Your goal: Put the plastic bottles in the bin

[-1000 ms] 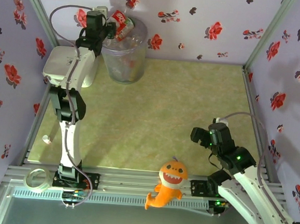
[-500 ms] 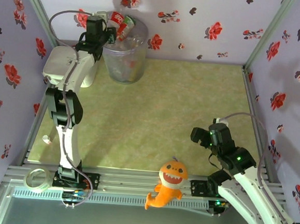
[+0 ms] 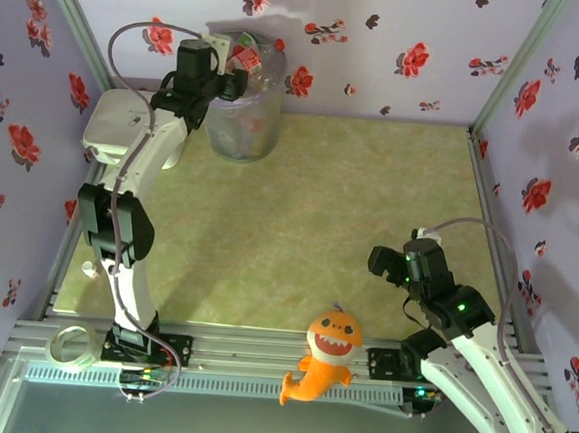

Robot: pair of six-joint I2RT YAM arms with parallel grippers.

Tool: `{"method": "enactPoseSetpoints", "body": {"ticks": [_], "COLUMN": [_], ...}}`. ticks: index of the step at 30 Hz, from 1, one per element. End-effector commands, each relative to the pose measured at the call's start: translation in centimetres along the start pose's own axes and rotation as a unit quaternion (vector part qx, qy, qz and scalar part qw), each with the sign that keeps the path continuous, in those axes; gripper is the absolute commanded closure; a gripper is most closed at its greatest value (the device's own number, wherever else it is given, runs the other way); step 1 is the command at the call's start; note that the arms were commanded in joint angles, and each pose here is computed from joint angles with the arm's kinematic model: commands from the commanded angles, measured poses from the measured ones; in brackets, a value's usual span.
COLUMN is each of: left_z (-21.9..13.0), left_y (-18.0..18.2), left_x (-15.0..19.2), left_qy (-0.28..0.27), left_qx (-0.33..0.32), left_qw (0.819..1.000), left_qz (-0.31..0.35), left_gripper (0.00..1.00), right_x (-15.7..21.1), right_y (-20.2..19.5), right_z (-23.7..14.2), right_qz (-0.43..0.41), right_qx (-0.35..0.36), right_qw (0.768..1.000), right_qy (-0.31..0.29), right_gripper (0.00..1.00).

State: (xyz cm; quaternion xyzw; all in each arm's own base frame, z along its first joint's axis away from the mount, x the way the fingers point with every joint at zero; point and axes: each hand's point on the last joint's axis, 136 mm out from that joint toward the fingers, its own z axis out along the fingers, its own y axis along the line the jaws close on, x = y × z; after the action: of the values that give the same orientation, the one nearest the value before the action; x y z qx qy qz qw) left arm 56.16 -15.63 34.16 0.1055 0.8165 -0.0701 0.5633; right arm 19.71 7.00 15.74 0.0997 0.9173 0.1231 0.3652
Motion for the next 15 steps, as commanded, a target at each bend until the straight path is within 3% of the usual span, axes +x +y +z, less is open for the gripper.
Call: {"method": "enactPoseSetpoints", "body": {"ticks": [1,15], "left_z": [-1.6,-3.7], "left_y": [0.3,1.5], "left_x": [-2.6,-3.7], "left_qy": [-0.025,-0.034], "left_qx": [-0.006,-0.012], "left_qw": [1.0,0.999], "left_qz": [0.015,-0.033], "left_gripper": [0.27,0.21], "right_x": [-0.1,0.0], "right_y": [0.0,-0.2], "right_z": [0.0,-0.3], "right_qz": [0.015,0.017], "right_qx": [-0.004,-0.005], "right_qw": [1.0,1.0], "right_qy": [-0.005,-0.009], "right_gripper": [0.05,0.05]}}
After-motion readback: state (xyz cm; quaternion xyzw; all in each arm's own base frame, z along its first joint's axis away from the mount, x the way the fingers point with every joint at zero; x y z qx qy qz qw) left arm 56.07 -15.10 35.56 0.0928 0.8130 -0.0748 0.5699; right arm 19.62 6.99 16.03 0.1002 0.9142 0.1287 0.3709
